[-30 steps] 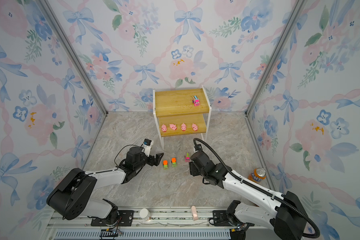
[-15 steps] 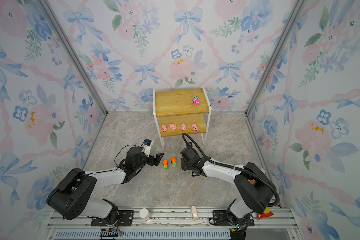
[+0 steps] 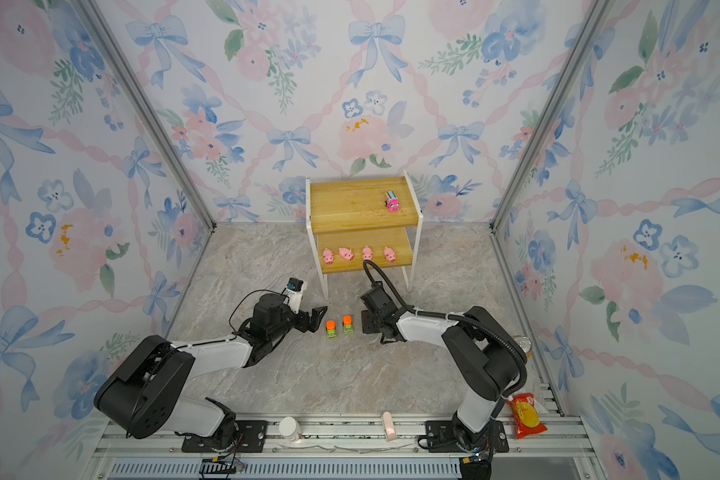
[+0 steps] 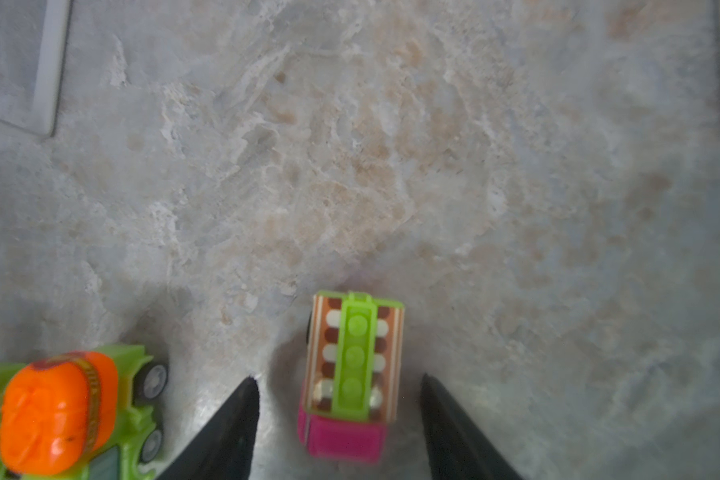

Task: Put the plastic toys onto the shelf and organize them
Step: 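Lower the right gripper onto the pink green-topped truck and close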

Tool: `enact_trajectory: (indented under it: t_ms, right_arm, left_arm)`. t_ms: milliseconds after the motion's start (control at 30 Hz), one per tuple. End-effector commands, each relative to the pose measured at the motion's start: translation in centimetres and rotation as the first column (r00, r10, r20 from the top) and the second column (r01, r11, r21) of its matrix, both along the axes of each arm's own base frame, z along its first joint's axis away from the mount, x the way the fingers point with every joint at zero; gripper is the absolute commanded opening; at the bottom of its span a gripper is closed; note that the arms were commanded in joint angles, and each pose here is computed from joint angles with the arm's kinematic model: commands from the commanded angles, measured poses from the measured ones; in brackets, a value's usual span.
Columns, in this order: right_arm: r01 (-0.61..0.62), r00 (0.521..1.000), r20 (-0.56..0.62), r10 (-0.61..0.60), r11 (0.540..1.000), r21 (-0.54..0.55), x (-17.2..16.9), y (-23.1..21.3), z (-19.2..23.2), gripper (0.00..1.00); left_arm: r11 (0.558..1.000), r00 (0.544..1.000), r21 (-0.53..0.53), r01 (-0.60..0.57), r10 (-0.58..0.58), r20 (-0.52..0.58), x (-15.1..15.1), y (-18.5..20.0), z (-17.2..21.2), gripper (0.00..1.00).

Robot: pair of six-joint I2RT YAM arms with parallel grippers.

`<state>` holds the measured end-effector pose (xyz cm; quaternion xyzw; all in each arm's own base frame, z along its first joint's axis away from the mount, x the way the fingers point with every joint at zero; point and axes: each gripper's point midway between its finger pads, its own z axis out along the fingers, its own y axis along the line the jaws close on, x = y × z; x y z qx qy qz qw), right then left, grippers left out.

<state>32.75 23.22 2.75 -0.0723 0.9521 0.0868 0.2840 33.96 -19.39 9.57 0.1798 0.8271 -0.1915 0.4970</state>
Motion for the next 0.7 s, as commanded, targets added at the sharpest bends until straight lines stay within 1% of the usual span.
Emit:
enact_trajectory:
  t_ms: [0,100,300,500,667]
  right_arm:
    - [-0.011,1.0,0.017,0.01,1.0,0.017,1.2,0.6,0.4,0.62]
    - [-0.017,1.0,0.014,0.017,1.0,0.008,1.5,0.7,0.4,0.59]
    - [-0.03,1.0,0.006,0.03,1.0,0.007,1.6,0.9,0.3,0.43]
    - [-0.038,0.999,0.0,0.038,0.999,0.01,1.3,0.9,0.5,0.32]
    - [-0.066,0.998,0.014,0.065,0.998,0.009,0.8,1.1,1.8,0.24]
  left_arm:
    - [1.0,1.0,0.009,-0.002,0.002,-0.012,-0.1,0.0,-0.6,0.98]
    - [1.0,1.0,0.011,-0.005,0.005,-0.013,-0.1,0.1,-0.7,0.98]
    - [1.0,1.0,0.013,-0.01,0.01,-0.007,-0.1,0.2,-0.5,0.98]
    - [1.0,1.0,0.014,-0.012,0.012,-0.007,-0.2,0.3,-0.5,0.98]
    - [1.0,1.0,0.014,-0.014,0.014,-0.006,-0.2,0.3,-0.5,0.98]
